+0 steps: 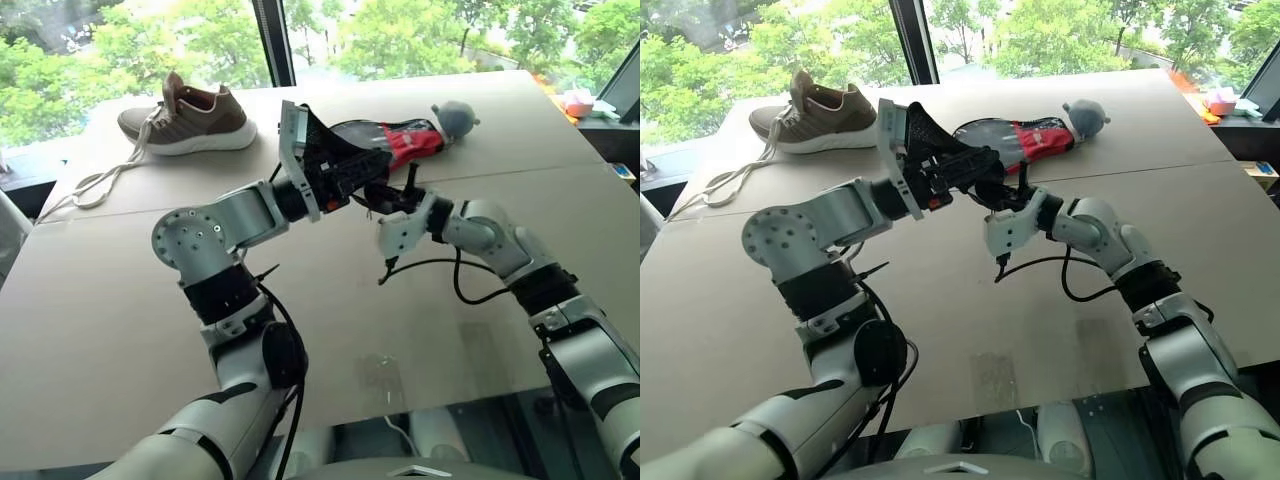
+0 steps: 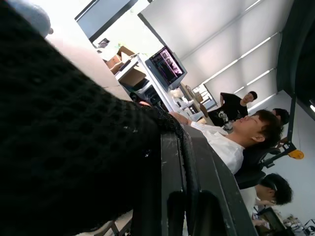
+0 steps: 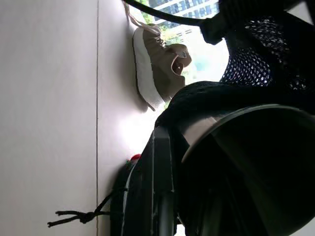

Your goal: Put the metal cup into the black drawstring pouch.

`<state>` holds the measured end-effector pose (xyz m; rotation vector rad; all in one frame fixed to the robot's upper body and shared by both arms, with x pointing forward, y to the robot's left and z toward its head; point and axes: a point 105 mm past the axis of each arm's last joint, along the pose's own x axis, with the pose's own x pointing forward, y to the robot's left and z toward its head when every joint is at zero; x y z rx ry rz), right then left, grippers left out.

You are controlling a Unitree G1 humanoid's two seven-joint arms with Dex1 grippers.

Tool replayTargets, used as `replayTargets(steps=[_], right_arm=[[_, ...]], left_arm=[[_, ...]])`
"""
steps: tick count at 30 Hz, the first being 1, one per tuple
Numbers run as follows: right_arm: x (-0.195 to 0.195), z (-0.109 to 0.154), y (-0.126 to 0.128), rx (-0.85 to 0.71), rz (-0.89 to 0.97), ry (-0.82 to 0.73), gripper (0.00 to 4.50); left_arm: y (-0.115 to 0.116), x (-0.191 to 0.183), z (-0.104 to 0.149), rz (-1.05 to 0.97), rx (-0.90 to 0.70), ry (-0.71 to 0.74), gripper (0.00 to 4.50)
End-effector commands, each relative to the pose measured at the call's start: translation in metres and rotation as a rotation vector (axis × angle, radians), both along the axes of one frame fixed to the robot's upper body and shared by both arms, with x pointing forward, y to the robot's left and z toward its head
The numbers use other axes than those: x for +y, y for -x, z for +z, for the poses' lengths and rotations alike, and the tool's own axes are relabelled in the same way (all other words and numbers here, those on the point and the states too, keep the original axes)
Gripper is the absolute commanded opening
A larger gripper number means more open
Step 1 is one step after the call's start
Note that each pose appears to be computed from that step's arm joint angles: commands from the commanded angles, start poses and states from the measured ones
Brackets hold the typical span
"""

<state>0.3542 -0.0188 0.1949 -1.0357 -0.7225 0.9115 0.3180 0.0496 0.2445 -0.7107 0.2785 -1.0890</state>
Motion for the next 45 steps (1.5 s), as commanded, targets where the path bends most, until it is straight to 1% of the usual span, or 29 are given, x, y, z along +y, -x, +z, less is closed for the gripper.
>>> replayTargets(steps=[1,5,7,9,12,17,20,21,22,23,24,26,29,30,31,32,33,35,36,37,38,39,41,43,44,45], right_arm=[[-0.001,0.035,0.005,0.322,0.045,-0.424,0.03],[-0.021,0.056,0.002,0.639,0.132,-0.875,0.03],[-0.031,0.063,0.000,0.796,0.195,-1.050,0.03],[-0.041,0.071,0.000,0.913,0.262,-1.185,0.03],[-0.053,0.081,0.001,1.076,0.382,-1.335,0.03],[-0.061,0.093,0.006,1.310,0.591,-1.462,0.03],[-0.058,0.094,0.006,1.304,0.555,-1.415,0.03],[-0.053,0.091,0.004,1.241,0.466,-1.364,0.03],[-0.049,0.087,-0.003,1.122,0.320,-1.279,0.03],[-0.045,0.084,-0.008,0.937,0.160,-1.137,0.03],[-0.037,0.085,-0.006,0.751,0.095,-0.960,0.03],[-0.024,0.081,-0.002,0.511,0.048,-0.688,0.03],[-0.016,0.068,-0.004,0.204,-0.019,-0.359,0.03],[-0.014,0.059,-0.006,0.109,-0.042,-0.231,0.03],[-0.014,0.050,-0.008,0.034,-0.054,-0.128,0.03],[-0.014,0.045,-0.009,-0.009,-0.057,-0.069,0.03],[-0.014,0.034,-0.011,-0.097,-0.067,0.056,0.03],[-0.016,0.018,-0.014,-0.194,-0.062,0.210,0.03],[-0.018,0.013,-0.015,-0.225,-0.058,0.263,0.03],[-0.019,0.010,-0.017,-0.231,-0.060,0.279,0.03],[-0.019,0.012,-0.018,-0.213,-0.064,0.239,0.03],[-0.019,0.018,-0.020,-0.179,-0.073,0.163,0.03],[-0.020,0.034,-0.022,-0.052,-0.080,-0.052,0.03],[-0.022,0.045,-0.022,0.084,-0.068,-0.230,0.03],[-0.024,0.045,-0.023,0.168,-0.064,-0.296,0.03],[-0.025,0.042,-0.023,0.234,-0.058,-0.313,0.03]], left_arm=[[0.032,-0.022,0.013,-0.152,-0.113,0.027,0.00],[0.033,-0.018,0.010,-0.139,-0.105,0.043,0.00],[0.032,-0.015,0.007,-0.131,-0.099,0.043,0.00],[0.032,-0.013,0.006,-0.126,-0.096,0.042,0.00],[0.032,-0.011,0.003,-0.122,-0.093,0.041,0.00],[0.035,-0.011,0.002,-0.135,-0.098,0.043,0.00],[0.035,-0.011,0.002,-0.138,-0.097,0.043,0.00],[0.034,-0.011,0.002,-0.138,-0.097,0.040,0.00],[0.034,-0.011,0.002,-0.139,-0.097,0.038,0.00],[0.034,-0.011,0.002,-0.138,-0.099,0.032,0.00],[0.033,-0.011,0.003,-0.140,-0.103,0.027,0.00],[0.033,-0.012,0.007,-0.148,-0.115,0.028,0.00],[0.032,-0.014,0.013,-0.164,-0.136,0.036,0.00],[0.032,-0.015,0.016,-0.169,-0.144,0.043,0.00],[0.032,-0.015,0.018,-0.172,-0.151,0.049,0.00],[0.031,-0.016,0.020,-0.174,-0.155,0.052,0.00],[0.031,-0.017,0.025,-0.176,-0.170,0.068,0.00],[0.031,-0.019,0.033,-0.182,-0.192,0.092,0.00],[0.032,-0.020,0.037,-0.187,-0.205,0.105,0.00],[0.033,-0.022,0.040,-0.193,-0.215,0.112,0.00],[0.035,-0.023,0.041,-0.198,-0.221,0.115,0.00],[0.036,-0.023,0.041,-0.200,-0.224,0.114,0.00],[0.034,-0.021,0.036,-0.184,-0.212,0.107,0.00],[0.031,-0.016,0.031,-0.155,-0.198,0.098,0.00],[0.027,-0.013,0.029,-0.131,-0.191,0.096,0.00],[0.023,-0.011,0.028,-0.104,-0.181,0.100,0.00]])
